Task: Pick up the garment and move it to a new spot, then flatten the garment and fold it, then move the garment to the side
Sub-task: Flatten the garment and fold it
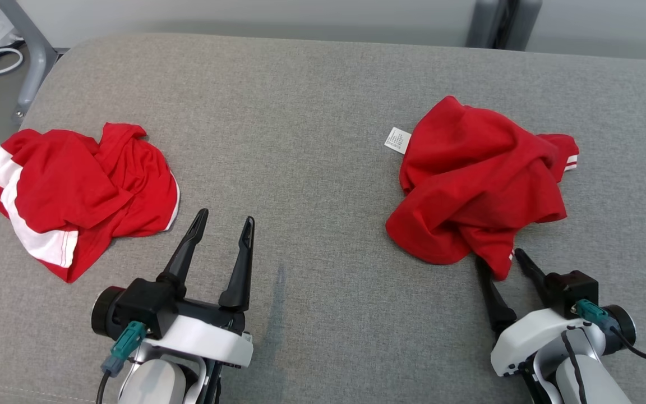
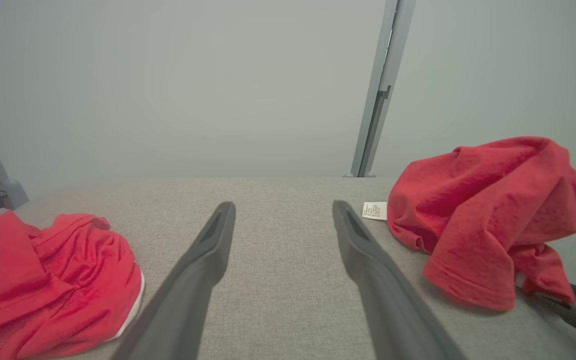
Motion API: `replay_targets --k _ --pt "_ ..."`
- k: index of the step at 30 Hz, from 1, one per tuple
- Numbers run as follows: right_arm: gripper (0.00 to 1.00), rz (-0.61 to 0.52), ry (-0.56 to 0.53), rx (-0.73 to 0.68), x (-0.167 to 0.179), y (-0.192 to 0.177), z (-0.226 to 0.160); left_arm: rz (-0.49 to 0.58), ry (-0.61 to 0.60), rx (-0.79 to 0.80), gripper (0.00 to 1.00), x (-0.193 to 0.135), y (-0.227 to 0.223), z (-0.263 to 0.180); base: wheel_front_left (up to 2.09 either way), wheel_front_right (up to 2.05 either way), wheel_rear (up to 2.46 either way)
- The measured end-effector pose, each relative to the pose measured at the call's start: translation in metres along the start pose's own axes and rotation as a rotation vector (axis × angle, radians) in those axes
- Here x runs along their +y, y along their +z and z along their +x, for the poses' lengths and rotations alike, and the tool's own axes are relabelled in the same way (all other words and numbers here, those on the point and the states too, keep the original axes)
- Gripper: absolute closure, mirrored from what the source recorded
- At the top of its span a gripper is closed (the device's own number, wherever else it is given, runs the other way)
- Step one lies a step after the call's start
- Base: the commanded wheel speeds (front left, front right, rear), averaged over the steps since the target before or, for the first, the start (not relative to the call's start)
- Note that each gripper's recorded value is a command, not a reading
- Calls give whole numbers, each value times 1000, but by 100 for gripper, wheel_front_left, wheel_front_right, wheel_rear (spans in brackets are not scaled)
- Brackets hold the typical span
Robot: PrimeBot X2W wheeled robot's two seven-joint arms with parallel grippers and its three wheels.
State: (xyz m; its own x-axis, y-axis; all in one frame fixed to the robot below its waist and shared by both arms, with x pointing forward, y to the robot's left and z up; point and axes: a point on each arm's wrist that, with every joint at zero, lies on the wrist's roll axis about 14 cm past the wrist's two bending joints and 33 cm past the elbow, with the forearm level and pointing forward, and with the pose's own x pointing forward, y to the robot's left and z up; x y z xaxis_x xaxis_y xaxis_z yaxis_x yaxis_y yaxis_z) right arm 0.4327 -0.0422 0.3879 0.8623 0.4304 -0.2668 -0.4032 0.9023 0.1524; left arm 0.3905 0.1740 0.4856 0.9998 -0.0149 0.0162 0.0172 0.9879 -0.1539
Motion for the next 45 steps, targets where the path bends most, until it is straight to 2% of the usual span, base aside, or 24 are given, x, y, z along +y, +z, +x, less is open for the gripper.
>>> replay_targets --k 1,2,3,4,9,14,16,17,21,22,23,24,25,32,35,38,41,45 --pt "57 10 1 18 1 -4 2 0 1 0 0 0 0 0 0 0 0" --pt "69 10 3 32 1 -7 3 0 1 -1 0 1 0 1 0 0 0" --pt "69 7 4 38 1 -9 4 1 2 -3 0 1 1 1 0 0 0" --pt "100 4 2 36 0 -8 5 1 1 -6 0 1 2 2 0 0 0" --pt "100 49 -33 -30 -9 9 7 3 9 -12 0 2 4 1 0 0 0" --pt "100 115 -161 -169 -50 49 -1 0 -2 -28 0 -2 9 0 0 0 0" --pt "100 120 -223 -254 -71 76 -9 -4 -13 -31 0 -6 11 -2 0 0 0" --pt "100 136 -276 -338 -89 102 -18 -6 -27 -40 0 -11 14 -3 0 0 0" --pt "100 140 -368 -479 -120 149 -38 -10 -50 -57 0 -19 19 -6 0 0 0" --pt "100 140 -368 -479 -120 149 -38 -10 -50 -57 0 -19 19 -6 0 0 0" --pt "100 128 -383 -518 -127 164 -43 -11 -56 -59 0 -21 20 -7 0 0 0" --pt "100 102 -407 -587 -140 196 -52 -12 -61 -59 0 -24 20 -10 0 0 0" --pt "100 102 -407 -587 -140 196 -52 -12 -61 -59 0 -24 20 -10 0 0 0" --pt "100 33 -427 -791 -156 304 -75 -21 -53 -66 0 -23 23 -21 0 0 0" --pt "100 -3 -382 -890 -140 353 -81 -22 -36 -71 0 -18 25 -25 0 0 0" --pt "100 -14 -288 -948 -104 384 -77 -28 -21 -73 0 -14 25 -30 0 0 0" --pt "100 -36 -153 -947 -52 393 -62 -29 -5 -70 0 -10 24 -35 0 0 0" --pt "100 -63 26 -888 14 379 -37 -31 6 -71 0 -7 25 -36 0 0 0"
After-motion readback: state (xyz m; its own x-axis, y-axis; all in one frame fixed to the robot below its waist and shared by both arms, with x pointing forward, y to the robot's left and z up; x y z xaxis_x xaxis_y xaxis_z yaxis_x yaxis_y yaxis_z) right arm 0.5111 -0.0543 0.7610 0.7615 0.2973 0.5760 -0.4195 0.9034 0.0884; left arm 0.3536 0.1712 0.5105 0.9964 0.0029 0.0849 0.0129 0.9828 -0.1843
